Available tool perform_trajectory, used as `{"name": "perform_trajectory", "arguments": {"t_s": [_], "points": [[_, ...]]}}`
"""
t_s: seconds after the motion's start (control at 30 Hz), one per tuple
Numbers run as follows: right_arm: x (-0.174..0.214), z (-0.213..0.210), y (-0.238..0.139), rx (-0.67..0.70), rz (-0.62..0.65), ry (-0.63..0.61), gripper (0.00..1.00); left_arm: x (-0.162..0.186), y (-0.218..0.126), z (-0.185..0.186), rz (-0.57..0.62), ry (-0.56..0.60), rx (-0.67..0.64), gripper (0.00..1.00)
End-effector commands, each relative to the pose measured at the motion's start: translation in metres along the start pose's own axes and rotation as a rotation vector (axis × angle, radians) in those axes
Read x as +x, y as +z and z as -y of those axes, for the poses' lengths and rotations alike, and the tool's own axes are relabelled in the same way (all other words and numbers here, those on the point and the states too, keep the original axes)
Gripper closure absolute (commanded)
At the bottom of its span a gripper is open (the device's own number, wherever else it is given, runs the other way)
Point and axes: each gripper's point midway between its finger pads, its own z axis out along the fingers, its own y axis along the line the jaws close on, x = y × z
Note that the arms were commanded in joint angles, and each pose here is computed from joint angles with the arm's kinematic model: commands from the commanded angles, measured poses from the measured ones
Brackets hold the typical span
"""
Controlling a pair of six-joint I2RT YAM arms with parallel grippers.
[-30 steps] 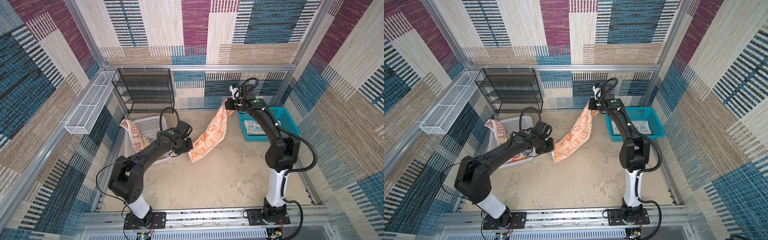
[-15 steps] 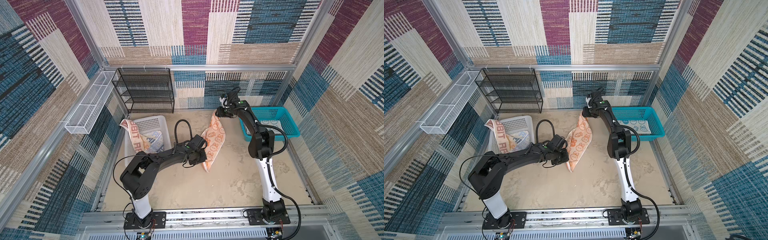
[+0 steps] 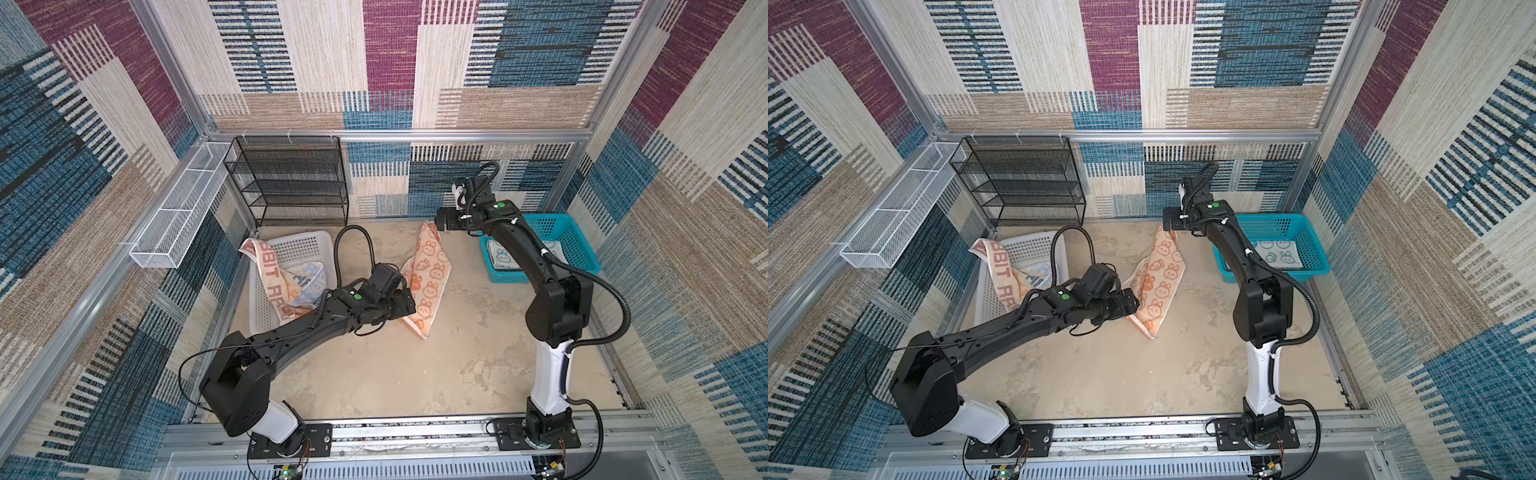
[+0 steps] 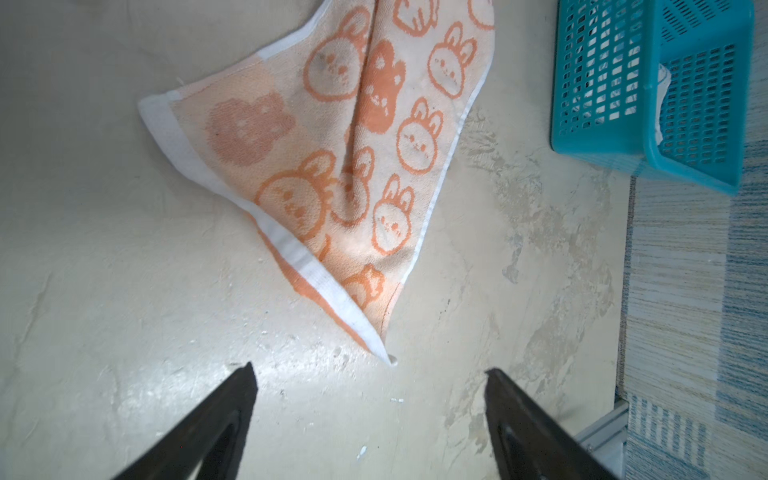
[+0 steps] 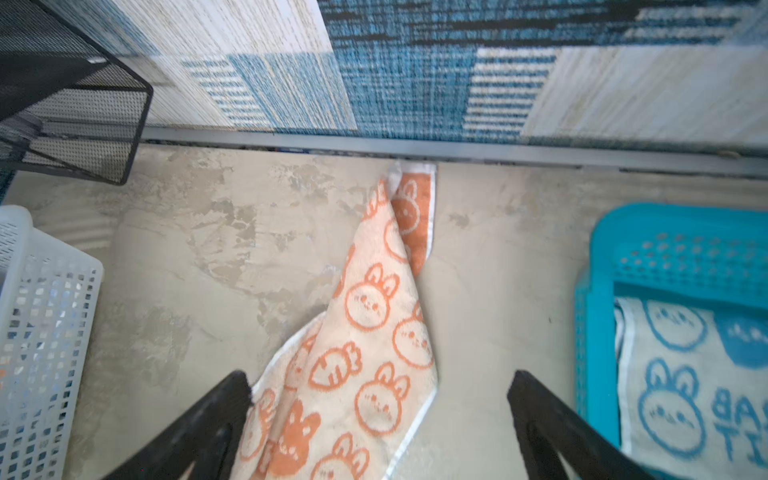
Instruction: Fold and stack the towels
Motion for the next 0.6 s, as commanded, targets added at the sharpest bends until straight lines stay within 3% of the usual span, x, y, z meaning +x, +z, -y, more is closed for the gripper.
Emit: {"name": "perform_trajectory", "arguments": {"t_s": [0.0, 0.23, 0.37, 0.47, 0.57], "points": [[-0.007, 0.005, -0.03, 0.024, 0.109, 0.116, 0.01, 0.001, -0.007, -0.015, 0.016, 0.048, -0.054, 0.07], [0.069, -0.042, -0.075, -0.374, 0.07, 0.17, 0.01, 0.006, -0.019, -0.039, 0.009, 0.106, -0.13, 0.0], [0.13, -0.067, -0.075, -0.295, 0.025, 0.024, 0.0, 0.01, -0.024, -0.039, -0.013, 0.094, -0.084, 0.0], [0.18, -0.087, -0.074, -0.275, -0.009, -0.077, 0.06, 0.012, -0.023, -0.038, -0.045, 0.081, -0.04, 0.0], [0.225, -0.097, -0.074, -0.314, -0.045, -0.095, 0.14, 0.013, -0.025, -0.038, -0.061, 0.076, -0.008, 0.0]]}}
